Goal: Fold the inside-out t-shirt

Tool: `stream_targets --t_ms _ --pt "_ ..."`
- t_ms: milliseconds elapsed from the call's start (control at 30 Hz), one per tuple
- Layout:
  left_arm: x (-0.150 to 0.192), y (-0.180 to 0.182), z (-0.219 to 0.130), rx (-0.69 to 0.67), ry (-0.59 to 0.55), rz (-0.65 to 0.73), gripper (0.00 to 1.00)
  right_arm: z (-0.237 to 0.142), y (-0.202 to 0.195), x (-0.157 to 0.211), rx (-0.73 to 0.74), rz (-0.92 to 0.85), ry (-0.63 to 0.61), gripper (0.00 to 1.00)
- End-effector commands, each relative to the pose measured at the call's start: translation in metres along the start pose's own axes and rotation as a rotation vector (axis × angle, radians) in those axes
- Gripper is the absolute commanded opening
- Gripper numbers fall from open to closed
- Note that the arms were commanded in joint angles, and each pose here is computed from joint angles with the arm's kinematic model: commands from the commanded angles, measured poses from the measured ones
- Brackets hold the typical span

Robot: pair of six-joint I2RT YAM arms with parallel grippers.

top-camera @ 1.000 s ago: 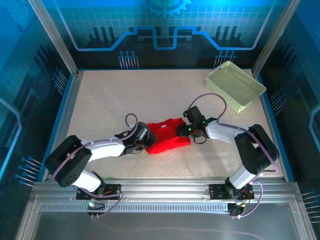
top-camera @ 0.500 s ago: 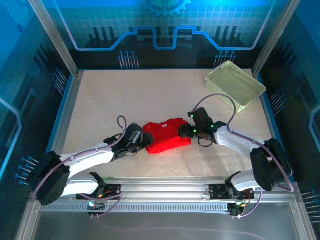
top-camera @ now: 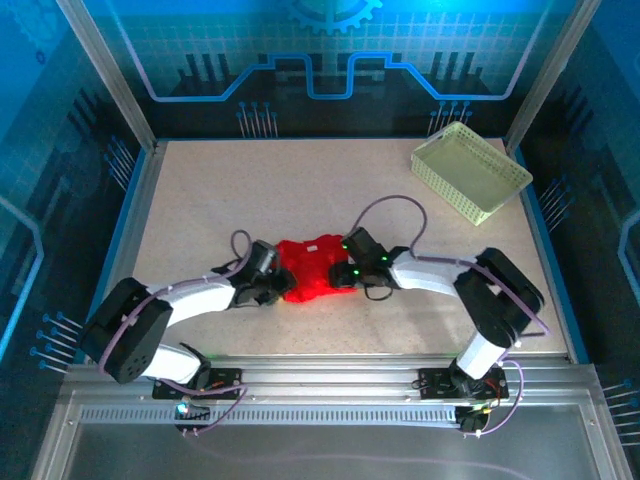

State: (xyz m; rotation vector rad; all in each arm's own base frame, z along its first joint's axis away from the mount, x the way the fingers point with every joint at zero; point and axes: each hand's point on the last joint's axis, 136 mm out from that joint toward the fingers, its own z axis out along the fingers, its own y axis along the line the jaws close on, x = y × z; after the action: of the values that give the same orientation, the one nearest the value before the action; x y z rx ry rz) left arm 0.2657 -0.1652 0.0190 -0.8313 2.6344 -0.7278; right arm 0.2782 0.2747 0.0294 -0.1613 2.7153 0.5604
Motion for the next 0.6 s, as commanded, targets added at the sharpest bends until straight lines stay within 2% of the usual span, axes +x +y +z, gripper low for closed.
stream_targets --t_ms 0,100,133,200,333,433,567 --pt "-0.057 0.042 -0.023 -0.142 -0.147 0.023 0.36 0.022 0.045 -0.018 -0.068 0.029 -0.021 0.6" --pt "-0.112 0.064 -0.052 -0.233 -0.247 -0.013 0.38 0.033 0.078 -0.042 -0.084 0.04 -0.044 0.61" --pt "-0.128 0.072 -0.063 -0.274 -0.279 -0.028 0.42 0.034 0.081 -0.05 -0.065 0.042 -0.061 0.62" --pt "-0.162 0.084 -0.083 -0.317 -0.338 -0.084 0.56 0.035 0.085 -0.07 -0.056 0.063 -0.085 0.68" --pt "-0.197 0.084 -0.107 -0.298 -0.381 -0.159 0.67 0.013 0.095 -0.098 -0.128 0.065 -0.112 0.78" --pt "-0.181 0.045 -0.122 -0.235 -0.39 -0.086 0.71 -0.026 0.083 -0.105 -0.091 -0.004 -0.167 0.83" --pt "-0.11 -0.008 -0.113 -0.156 -0.303 0.027 0.74 -0.071 0.042 -0.093 0.021 -0.081 -0.219 0.84"
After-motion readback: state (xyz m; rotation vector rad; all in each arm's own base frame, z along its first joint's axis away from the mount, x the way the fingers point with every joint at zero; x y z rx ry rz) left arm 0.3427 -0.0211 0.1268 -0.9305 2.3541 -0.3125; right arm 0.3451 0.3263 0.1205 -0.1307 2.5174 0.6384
